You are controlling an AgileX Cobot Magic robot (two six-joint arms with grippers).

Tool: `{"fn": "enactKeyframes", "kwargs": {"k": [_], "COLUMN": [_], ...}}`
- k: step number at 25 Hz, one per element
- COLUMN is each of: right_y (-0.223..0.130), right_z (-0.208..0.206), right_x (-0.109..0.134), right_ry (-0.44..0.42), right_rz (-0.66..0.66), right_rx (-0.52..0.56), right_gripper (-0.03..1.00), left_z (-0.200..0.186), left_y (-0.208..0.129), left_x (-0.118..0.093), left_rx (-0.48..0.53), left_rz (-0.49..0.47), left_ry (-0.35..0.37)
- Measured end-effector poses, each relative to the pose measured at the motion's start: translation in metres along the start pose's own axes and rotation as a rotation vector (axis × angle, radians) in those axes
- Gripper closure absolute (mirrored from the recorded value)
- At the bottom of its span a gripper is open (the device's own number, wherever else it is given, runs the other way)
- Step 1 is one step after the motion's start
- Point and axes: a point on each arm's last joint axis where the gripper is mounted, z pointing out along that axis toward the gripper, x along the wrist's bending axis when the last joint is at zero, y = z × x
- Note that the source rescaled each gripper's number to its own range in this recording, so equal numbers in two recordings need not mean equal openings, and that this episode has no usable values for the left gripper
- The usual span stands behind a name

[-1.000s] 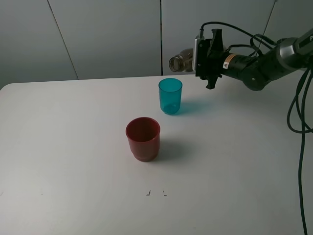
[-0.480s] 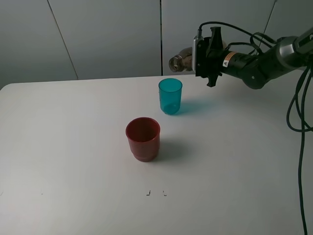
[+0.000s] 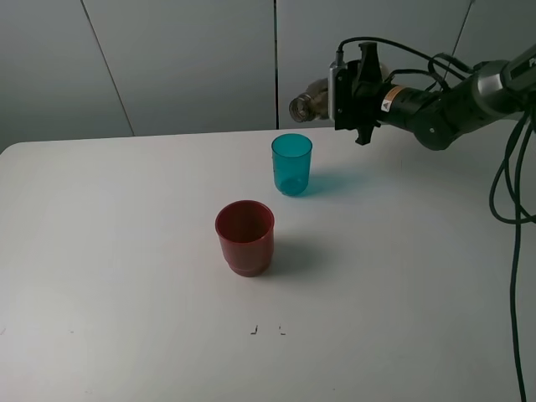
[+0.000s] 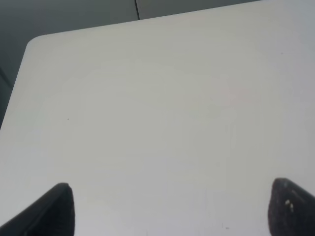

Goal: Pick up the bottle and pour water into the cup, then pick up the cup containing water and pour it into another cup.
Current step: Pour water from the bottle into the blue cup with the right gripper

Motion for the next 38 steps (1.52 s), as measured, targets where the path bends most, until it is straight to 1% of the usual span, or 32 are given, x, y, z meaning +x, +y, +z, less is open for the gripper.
{"fn": "enactKeyframes", "kwargs": {"k": [12, 28, 32, 38], "right_y": [-0.0002, -0.0015, -0.0014, -0.0027], "right_z": [0.0, 0.0, 0.0001, 0.0033], "right_x": [-0.0002, -0.0007, -0.0017, -0.01], "right_ry": [-0.002, -0.006, -0.015, -0.044], "right_rz": [-0.095, -0.151, -0.163, -0.173], "right_rx": [0.002, 0.017, 0.017, 0.02], "right_gripper": [0.97, 0.97, 0.97, 0.97], "left_z": [0.0, 0.0, 0.0, 0.0], "left_y": [0.0, 0.0, 0.0, 0.0], "left_x": [0.0, 0.0, 0.0, 0.0], "left_rx": [0.0, 0.0, 0.0, 0.0], "left_rz": [0.0, 0.0, 0.0, -0.007], "left_ry": [0.0, 0.0, 0.0, 0.0]}}
